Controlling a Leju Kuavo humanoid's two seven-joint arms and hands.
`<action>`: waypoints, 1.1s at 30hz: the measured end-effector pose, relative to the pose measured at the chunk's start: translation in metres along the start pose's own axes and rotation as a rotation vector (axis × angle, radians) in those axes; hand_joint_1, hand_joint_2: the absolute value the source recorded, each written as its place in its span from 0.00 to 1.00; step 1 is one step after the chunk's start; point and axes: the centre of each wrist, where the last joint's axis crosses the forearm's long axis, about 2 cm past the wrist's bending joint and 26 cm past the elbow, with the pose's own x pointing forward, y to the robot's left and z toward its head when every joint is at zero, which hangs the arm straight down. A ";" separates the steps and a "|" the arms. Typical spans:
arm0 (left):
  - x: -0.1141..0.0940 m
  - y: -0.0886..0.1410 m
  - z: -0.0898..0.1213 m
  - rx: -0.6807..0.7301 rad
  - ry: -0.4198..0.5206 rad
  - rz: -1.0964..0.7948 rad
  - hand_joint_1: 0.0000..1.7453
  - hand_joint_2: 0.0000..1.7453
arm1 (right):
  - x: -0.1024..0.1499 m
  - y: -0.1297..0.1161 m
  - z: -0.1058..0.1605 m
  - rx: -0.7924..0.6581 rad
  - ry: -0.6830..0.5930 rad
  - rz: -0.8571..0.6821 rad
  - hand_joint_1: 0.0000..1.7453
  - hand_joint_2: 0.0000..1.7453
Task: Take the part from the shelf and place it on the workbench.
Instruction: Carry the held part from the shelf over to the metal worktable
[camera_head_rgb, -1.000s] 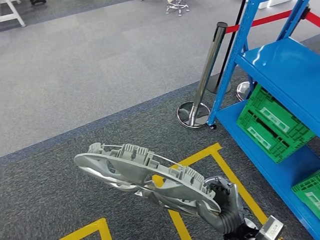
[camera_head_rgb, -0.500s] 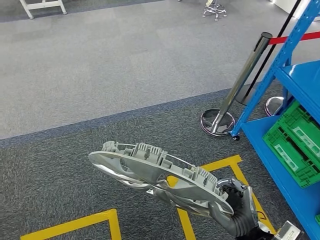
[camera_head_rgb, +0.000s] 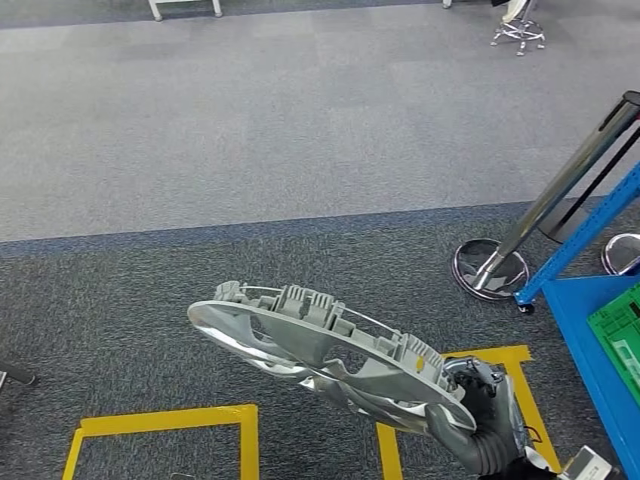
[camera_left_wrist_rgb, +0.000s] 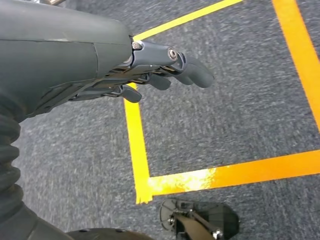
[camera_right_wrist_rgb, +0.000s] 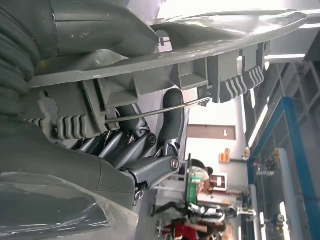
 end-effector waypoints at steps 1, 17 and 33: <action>0.000 0.000 0.000 -0.001 0.000 -0.002 0.00 1.00 | 0.000 0.000 0.000 0.001 -0.001 0.000 1.00 1.00; -0.020 0.023 0.000 0.089 0.094 0.115 0.00 1.00 | -0.021 0.039 -0.032 0.097 -0.045 -0.097 1.00 1.00; -0.024 0.020 0.003 0.078 0.086 0.102 0.00 1.00 | -0.025 0.041 -0.030 0.102 -0.026 -0.079 1.00 1.00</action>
